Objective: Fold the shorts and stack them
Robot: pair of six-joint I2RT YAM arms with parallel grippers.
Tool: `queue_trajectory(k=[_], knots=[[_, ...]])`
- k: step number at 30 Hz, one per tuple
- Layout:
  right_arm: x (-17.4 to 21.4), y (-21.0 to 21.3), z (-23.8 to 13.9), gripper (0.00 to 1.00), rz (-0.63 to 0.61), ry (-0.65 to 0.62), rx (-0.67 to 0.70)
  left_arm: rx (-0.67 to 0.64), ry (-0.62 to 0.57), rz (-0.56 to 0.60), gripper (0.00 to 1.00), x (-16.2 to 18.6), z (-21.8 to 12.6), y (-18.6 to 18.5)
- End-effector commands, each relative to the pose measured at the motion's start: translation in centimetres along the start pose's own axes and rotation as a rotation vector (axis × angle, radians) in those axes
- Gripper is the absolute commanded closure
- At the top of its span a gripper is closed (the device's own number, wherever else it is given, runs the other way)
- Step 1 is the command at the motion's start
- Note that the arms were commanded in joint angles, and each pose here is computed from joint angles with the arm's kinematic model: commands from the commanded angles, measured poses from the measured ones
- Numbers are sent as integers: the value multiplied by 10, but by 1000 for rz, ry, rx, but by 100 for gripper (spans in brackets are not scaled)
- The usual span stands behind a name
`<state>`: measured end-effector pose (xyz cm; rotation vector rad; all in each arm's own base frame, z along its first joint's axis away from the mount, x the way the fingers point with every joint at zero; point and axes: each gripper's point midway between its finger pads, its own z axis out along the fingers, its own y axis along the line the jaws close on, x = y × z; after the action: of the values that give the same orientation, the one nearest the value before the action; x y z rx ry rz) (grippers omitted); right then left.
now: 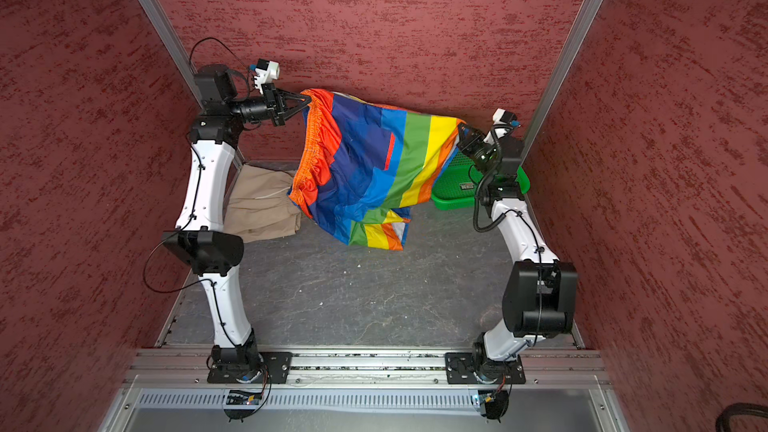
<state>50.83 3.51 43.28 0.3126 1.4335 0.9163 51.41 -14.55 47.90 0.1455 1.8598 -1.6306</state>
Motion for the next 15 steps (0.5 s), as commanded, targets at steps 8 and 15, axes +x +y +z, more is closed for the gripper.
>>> queue_trajectory(k=[8, 15], knots=[[-113, 118, -25, 100, -188, -216, -242, 162, -134, 163, 100, -50, -54, -65], [-75, 130, -78, 100, -202, -130, -277, 237, -55, 143, 100, -14, -59, -78]])
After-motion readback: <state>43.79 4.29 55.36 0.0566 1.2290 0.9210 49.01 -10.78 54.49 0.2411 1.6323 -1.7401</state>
